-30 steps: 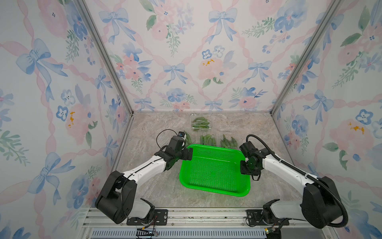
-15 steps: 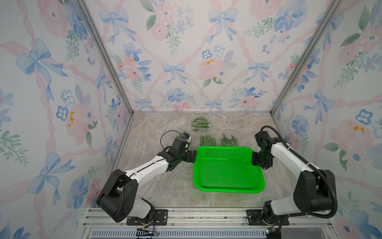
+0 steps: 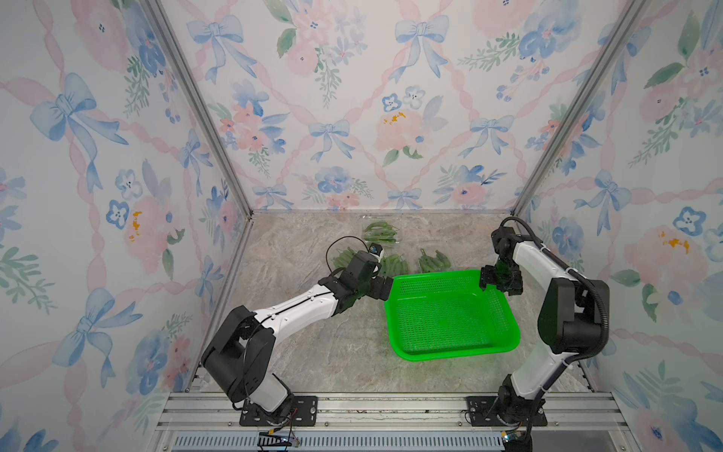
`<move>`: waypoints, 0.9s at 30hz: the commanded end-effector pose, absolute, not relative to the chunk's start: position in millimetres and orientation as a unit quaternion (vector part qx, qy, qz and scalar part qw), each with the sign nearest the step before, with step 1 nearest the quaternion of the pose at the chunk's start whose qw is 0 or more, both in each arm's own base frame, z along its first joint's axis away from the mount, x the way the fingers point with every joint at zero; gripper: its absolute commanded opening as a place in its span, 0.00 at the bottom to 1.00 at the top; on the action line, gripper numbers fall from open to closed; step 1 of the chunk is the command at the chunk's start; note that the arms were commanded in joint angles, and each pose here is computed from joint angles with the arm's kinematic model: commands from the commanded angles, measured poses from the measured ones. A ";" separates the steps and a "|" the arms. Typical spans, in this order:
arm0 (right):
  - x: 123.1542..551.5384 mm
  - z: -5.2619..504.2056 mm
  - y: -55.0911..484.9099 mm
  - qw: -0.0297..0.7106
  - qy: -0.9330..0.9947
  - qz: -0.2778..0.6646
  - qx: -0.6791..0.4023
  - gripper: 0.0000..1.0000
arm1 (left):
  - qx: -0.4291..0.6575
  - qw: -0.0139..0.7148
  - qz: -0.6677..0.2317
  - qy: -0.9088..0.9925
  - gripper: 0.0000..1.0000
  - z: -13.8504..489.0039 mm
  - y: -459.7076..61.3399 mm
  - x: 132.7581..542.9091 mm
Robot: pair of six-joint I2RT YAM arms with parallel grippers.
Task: Take small green peppers out of containers
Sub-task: Move the basket to the center of the board.
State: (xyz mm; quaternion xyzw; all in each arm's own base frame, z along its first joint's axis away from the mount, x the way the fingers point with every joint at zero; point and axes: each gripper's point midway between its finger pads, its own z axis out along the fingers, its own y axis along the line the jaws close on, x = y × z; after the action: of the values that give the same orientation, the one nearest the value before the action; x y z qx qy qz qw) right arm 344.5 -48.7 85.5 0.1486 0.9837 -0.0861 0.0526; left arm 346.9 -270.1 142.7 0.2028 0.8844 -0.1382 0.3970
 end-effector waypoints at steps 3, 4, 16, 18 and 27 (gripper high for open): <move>356.4 127.6 -55.3 0.123 0.975 -0.066 0.173 0.88 | 0.234 0.418 -0.128 0.869 0.98 161.9 -284.9 359.4; 355.6 133.2 -54.7 0.134 0.973 -0.061 0.179 0.88 | 0.242 0.420 -0.128 0.865 0.98 165.0 -289.5 361.3; 292.2 204.2 -6.0 0.268 0.930 0.072 0.242 0.87 | 0.355 0.425 -0.126 0.823 0.98 165.6 -348.7 372.1; 278.1 202.3 17.5 0.262 0.925 0.121 0.248 0.86 | 0.370 0.423 -0.127 0.817 0.98 163.3 -354.6 373.3; 205.8 184.0 68.7 0.204 0.928 0.179 0.256 0.84 | 0.440 0.415 -0.136 0.785 0.98 161.2 -365.7 363.2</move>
State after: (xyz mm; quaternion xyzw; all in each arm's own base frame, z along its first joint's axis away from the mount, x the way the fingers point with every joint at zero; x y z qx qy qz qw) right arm 230.2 59.1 190.8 0.2161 0.9341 0.1521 0.2402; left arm 366.3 -357.5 155.8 0.4038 0.8053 -0.1320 0.4135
